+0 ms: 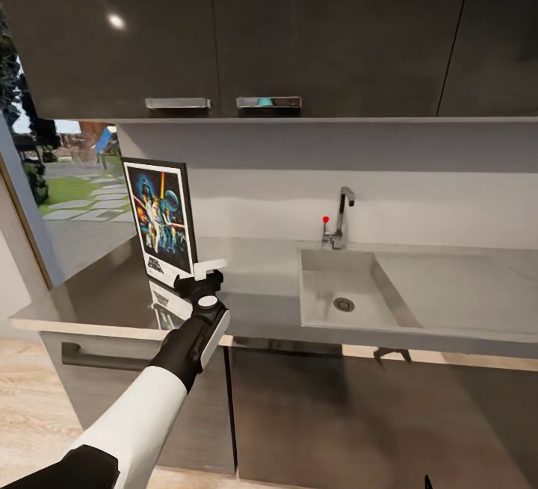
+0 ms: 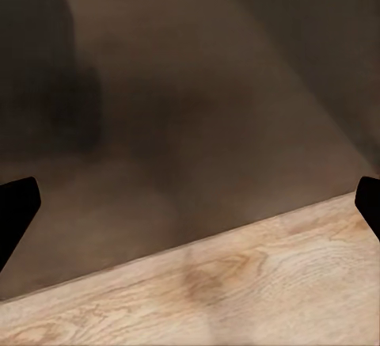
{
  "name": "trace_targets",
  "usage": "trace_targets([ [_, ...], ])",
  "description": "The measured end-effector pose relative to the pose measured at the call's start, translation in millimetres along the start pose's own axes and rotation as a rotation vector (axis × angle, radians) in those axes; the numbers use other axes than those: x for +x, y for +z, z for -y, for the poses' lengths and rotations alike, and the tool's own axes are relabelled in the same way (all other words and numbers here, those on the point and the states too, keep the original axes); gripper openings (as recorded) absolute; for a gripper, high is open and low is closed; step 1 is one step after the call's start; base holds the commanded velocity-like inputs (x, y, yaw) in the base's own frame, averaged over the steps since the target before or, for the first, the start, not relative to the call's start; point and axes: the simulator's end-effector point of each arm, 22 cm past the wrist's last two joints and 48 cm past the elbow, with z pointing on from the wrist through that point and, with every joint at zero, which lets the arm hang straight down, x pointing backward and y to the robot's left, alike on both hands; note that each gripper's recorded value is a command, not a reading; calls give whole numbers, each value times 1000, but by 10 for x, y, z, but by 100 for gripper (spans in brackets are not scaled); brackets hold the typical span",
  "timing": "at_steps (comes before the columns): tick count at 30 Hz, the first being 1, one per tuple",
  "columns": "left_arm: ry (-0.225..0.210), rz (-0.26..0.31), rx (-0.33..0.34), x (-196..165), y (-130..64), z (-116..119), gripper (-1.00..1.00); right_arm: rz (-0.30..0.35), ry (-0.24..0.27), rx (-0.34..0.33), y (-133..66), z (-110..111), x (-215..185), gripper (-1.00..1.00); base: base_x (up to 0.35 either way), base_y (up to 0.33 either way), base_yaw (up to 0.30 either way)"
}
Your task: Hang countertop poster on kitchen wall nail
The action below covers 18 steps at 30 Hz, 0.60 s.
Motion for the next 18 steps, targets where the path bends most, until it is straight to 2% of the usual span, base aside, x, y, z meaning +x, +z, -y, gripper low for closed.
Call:
trace_targets([
  [18,0,0,-2,1,2,-7,100,-1,0,0,0,0,3,100,2,0,0],
])
